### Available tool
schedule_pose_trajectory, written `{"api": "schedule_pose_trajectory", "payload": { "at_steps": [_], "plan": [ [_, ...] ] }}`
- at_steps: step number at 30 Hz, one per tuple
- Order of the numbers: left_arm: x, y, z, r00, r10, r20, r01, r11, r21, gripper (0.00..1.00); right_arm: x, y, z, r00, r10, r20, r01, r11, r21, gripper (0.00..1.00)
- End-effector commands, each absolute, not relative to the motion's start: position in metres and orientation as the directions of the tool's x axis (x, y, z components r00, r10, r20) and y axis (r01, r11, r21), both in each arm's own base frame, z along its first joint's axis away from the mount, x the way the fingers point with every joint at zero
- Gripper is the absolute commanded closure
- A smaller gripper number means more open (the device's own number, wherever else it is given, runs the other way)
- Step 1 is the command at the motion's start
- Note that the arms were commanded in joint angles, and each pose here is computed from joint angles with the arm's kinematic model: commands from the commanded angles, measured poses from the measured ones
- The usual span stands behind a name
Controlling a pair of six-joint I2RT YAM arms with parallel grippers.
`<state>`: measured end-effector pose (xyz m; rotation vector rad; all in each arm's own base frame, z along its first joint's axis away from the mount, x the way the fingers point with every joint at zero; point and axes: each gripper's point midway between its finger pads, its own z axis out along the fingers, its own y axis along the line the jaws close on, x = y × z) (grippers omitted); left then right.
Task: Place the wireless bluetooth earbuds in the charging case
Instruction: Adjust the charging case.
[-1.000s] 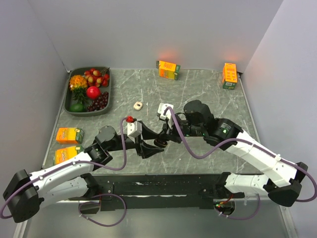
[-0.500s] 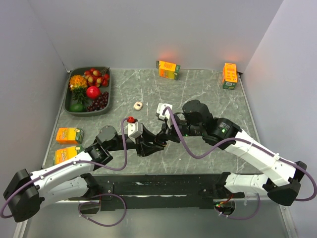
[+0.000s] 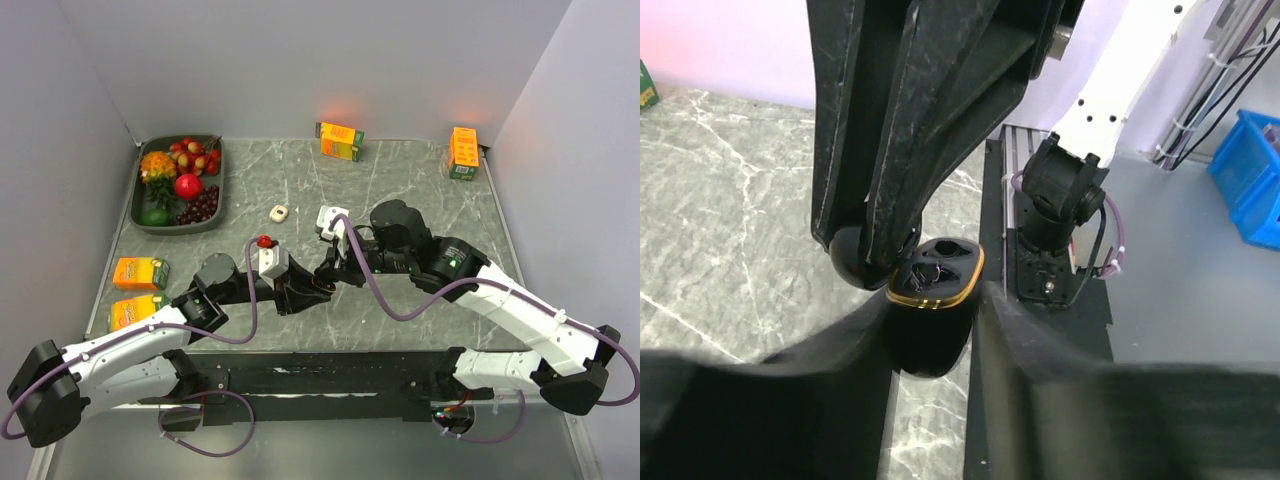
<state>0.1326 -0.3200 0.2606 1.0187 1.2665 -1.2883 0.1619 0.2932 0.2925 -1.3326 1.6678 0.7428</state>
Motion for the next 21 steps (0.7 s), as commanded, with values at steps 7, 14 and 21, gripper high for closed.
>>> {"api": "schedule_pose_trajectory", "payload": {
  "at_steps": [7,14,21],
  "plan": [
    [0.132,-0.319,0.274,-0.087,-0.139,-0.987,0.993,0.066,-0.097,0.82,0.16,0.3,0.32,-0.005,-0.4,-0.917,-0.969,0.23,-0.095,1.0],
    [0.137,-0.315,0.276,-0.049,-0.168,-0.985,0.992,0.105,-0.067,0.99,0.162,0.3,0.328,-0.025,-0.377,-0.926,-0.962,0.262,-0.081,0.64],
    [0.143,-0.311,0.276,-0.019,-0.184,-0.983,0.987,0.154,-0.048,0.99,0.164,0.296,0.356,-0.043,-0.283,-0.958,-0.943,0.328,-0.054,0.31]
  ]
}}
